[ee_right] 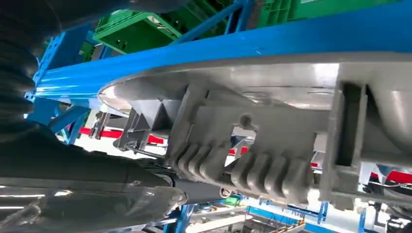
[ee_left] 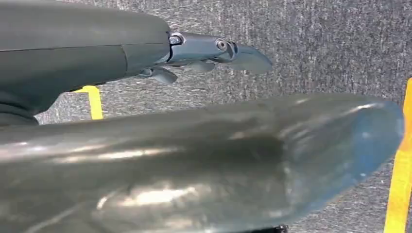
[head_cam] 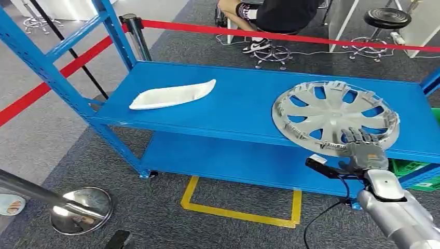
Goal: Take the parts from the cabinet and place them on the table.
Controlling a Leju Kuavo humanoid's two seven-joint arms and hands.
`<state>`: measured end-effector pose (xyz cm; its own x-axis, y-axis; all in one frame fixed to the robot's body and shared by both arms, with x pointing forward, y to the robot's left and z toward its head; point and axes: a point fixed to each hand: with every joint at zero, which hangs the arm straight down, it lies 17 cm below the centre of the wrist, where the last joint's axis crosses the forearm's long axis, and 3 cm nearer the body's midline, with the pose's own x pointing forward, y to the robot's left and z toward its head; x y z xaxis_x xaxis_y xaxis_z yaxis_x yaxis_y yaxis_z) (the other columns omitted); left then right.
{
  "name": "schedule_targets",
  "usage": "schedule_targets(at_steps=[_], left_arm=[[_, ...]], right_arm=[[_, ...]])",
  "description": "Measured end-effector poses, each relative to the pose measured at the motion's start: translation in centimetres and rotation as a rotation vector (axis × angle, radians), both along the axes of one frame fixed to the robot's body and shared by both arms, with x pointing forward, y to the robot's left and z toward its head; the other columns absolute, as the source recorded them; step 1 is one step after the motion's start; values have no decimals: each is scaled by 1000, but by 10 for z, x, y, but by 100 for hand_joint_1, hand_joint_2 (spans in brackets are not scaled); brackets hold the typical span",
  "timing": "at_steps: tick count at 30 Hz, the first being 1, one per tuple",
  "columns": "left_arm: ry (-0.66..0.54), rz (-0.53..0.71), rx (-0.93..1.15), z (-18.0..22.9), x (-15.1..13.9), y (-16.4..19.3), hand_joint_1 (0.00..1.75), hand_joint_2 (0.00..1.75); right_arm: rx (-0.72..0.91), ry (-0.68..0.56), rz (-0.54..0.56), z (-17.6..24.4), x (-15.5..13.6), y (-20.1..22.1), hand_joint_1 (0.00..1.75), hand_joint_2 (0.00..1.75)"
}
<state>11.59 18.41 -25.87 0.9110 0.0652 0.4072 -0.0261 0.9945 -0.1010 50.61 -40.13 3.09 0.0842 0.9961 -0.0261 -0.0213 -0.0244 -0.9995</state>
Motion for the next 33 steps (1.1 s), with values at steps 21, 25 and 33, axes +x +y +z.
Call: schedule_targets(at_steps=[21, 25, 33], left_arm=[[-13, -10, -12, 2, 2, -3, 0, 0], [-60, -5, -16, 5, 9, -3, 0, 0], [-182, 71, -6, 17, 28, -2, 0, 175]], right_arm=[[77, -97, 16, 15, 5, 7, 175, 0], [152, -124, 20, 19, 2, 10, 175, 0], [538, -192, 73, 44, -13, 27, 175, 0]])
